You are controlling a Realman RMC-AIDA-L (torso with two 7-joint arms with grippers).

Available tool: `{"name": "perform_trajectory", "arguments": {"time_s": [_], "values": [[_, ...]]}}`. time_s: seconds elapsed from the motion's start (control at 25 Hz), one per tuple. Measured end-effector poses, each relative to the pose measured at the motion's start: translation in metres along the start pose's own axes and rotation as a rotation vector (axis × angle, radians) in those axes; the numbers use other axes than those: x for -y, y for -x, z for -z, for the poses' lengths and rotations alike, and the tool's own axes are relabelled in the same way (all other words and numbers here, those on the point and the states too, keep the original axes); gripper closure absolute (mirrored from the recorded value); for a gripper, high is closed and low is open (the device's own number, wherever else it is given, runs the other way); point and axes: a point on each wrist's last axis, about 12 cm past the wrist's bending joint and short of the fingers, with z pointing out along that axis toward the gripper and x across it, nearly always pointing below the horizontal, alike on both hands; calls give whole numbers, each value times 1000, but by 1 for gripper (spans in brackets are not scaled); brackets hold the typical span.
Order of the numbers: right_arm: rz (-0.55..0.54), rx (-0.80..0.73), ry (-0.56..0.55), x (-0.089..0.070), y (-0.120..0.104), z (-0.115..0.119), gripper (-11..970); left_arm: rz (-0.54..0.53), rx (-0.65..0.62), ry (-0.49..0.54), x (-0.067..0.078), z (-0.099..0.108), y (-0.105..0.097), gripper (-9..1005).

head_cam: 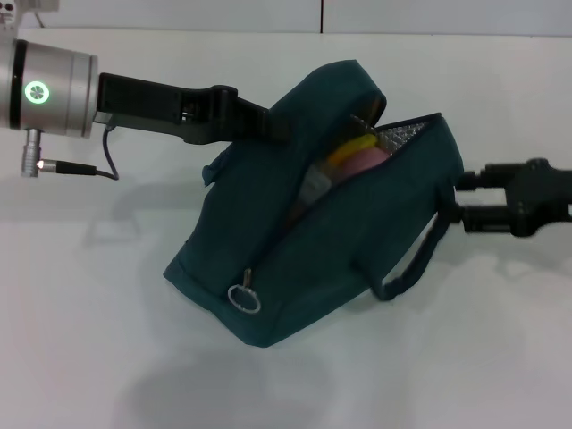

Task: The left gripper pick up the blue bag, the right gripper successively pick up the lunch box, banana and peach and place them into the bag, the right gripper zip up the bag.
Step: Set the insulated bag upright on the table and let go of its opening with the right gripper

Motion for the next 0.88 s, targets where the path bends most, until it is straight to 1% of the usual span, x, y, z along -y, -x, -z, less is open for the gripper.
{"name": "perform_trajectory", "arguments": {"time_s": [0.08, 0.16, 0.36, 0.52, 0.64, 0.8, 0.88], "values": [[-3, 9, -47, 7, 3, -6, 320, 3, 1, 1, -1, 0, -1, 938], [-5, 48, -124, 15, 6, -9, 320, 7, 2, 2, -2, 1, -2, 938], [28, 214, -228, 24, 12, -7, 320, 16, 7, 4, -5, 3, -7, 938], [57, 322, -280, 27, 13, -2, 320, 29, 9, 4, -8, 5, -13, 938], [90, 393, -322, 27, 12, 5, 320, 32, 7, -2, -9, 4, -16, 938], [147, 491, -369, 23, 10, 19, 320, 40, 4, -3, -12, 4, -24, 938], [157, 501, -370, 22, 10, 22, 320, 46, 5, -3, -14, 5, -28, 938]]}}
